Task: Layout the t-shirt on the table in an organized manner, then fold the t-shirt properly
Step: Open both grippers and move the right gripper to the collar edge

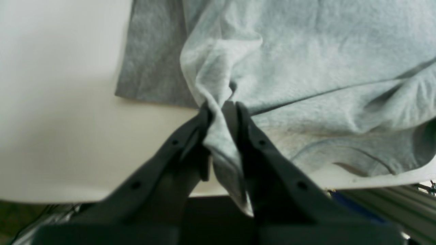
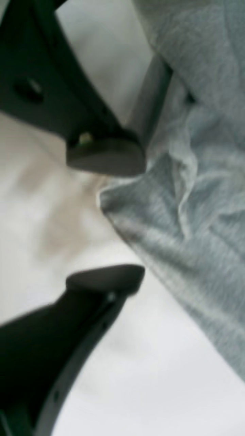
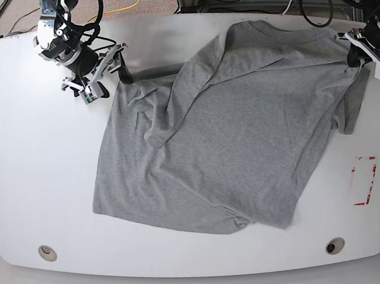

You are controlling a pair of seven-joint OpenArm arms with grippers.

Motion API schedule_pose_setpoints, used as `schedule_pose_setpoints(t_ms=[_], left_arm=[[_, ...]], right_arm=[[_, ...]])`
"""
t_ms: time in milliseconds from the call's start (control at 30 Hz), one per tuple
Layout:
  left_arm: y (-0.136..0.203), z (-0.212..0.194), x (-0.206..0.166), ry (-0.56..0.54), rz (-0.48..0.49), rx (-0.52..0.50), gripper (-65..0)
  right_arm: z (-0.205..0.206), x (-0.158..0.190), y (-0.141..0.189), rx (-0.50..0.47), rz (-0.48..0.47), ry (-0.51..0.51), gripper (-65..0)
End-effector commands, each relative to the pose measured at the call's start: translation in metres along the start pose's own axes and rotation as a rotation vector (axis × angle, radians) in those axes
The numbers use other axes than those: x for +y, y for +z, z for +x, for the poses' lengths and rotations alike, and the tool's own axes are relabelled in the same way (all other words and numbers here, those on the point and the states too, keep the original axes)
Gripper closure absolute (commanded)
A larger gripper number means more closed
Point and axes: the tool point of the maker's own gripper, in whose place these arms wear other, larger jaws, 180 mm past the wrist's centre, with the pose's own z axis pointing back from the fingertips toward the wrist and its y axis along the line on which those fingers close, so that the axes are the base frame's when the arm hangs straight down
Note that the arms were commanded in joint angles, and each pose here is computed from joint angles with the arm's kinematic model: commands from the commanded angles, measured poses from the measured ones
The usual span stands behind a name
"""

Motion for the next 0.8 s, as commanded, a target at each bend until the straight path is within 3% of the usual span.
schedule_pose_setpoints(t_ms=[0, 133, 267, 400, 633, 767], left_arm=[[0.006, 0.002, 0.002, -0.018, 0.006, -0.006, -1.0], [0.006, -0.001, 0.002, -0.018, 0.005, 0.002, -11.8], [0.006, -0.001, 0.002, -0.018, 0.005, 0.003, -26.9], [0.006, -0.002, 0.002, -0.018, 0.006, 0.004, -36.9], [0.006, 0.001, 0.002, -0.019, 0.006, -0.004, -37.5], [0.011, 0.007, 0.008, -0.01, 0.024, -0.028, -37.5]], right_arm=[[0.016, 0.005, 0.01, -0.056, 0.002, 0.026, -49.3], [0.025, 0.012, 0.017, -0.082, 0.004, 0.044, -54.5], [0.031, 0.025, 0.02, -0.11, 0.008, 0.029, -55.2], [0.035, 0.031, 0.023, -0.124, 0.016, 0.028, -55.2], [0.034, 0.051, 0.017, -0.15, 0.037, -0.052, -55.2], [0.038, 0.079, 0.007, -0.164, 0.103, -0.083, -55.2]])
